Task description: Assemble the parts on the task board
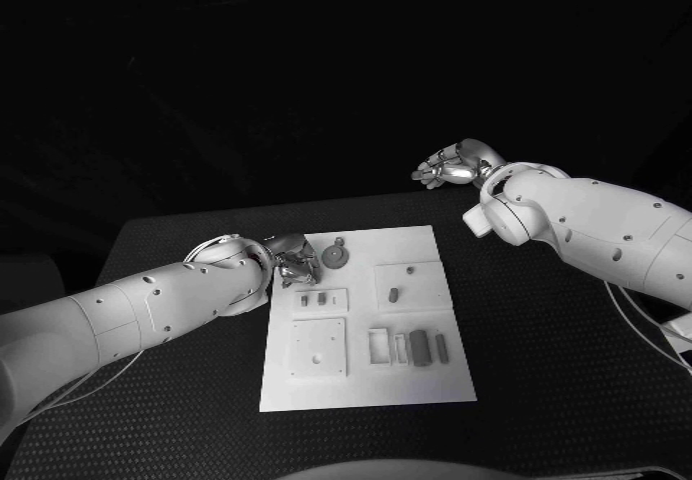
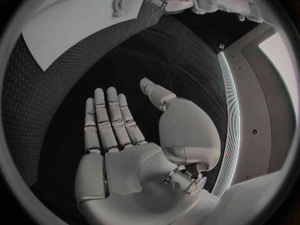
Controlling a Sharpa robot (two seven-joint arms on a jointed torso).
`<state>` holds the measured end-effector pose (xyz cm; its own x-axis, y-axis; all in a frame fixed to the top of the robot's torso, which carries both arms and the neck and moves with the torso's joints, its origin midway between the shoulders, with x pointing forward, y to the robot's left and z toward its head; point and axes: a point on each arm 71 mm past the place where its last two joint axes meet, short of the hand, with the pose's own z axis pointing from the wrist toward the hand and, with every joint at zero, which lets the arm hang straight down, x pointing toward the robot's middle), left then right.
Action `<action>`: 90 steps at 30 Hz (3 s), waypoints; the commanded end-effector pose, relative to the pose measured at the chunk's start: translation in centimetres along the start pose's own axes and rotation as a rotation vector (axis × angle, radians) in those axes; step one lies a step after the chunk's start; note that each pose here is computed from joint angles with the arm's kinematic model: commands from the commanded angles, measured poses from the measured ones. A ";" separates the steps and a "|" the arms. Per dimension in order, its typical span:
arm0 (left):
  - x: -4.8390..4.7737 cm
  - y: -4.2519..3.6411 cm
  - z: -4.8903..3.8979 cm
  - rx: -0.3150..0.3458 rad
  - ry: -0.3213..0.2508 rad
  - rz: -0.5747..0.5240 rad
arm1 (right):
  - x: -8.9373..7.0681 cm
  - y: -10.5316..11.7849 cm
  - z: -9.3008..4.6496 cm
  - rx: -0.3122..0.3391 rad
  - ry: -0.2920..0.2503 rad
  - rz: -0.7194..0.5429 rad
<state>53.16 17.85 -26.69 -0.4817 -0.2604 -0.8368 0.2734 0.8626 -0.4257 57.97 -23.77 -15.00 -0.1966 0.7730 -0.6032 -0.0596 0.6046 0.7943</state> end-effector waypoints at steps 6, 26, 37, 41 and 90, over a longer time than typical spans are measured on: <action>0.36 0.12 -0.02 0.002 0.001 -0.035 | 0.1 0.1 0.0 -0.011 0.014 -0.001; 0.13 0.49 -0.22 0.001 -0.017 -0.070 | 0.0 0.0 0.0 -0.009 0.013 -0.001; 0.05 0.77 -0.30 -0.009 -0.020 -0.082 | 0.0 -0.1 0.0 -0.008 0.012 -0.001; 0.00 0.81 -0.32 -0.011 -0.027 -0.096 | -0.1 -0.1 0.0 -0.008 0.012 -0.002; -5.74 5.27 -4.78 0.040 -0.270 -0.783 | 4.4 -3.0 -4.5 -0.237 0.232 -0.804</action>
<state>53.35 26.15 -23.07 -0.3474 -0.8323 -0.4319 -0.0362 0.4721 -0.8808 53.14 -23.41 -19.47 -0.2460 0.1756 -0.9532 -0.4131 0.8707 0.2670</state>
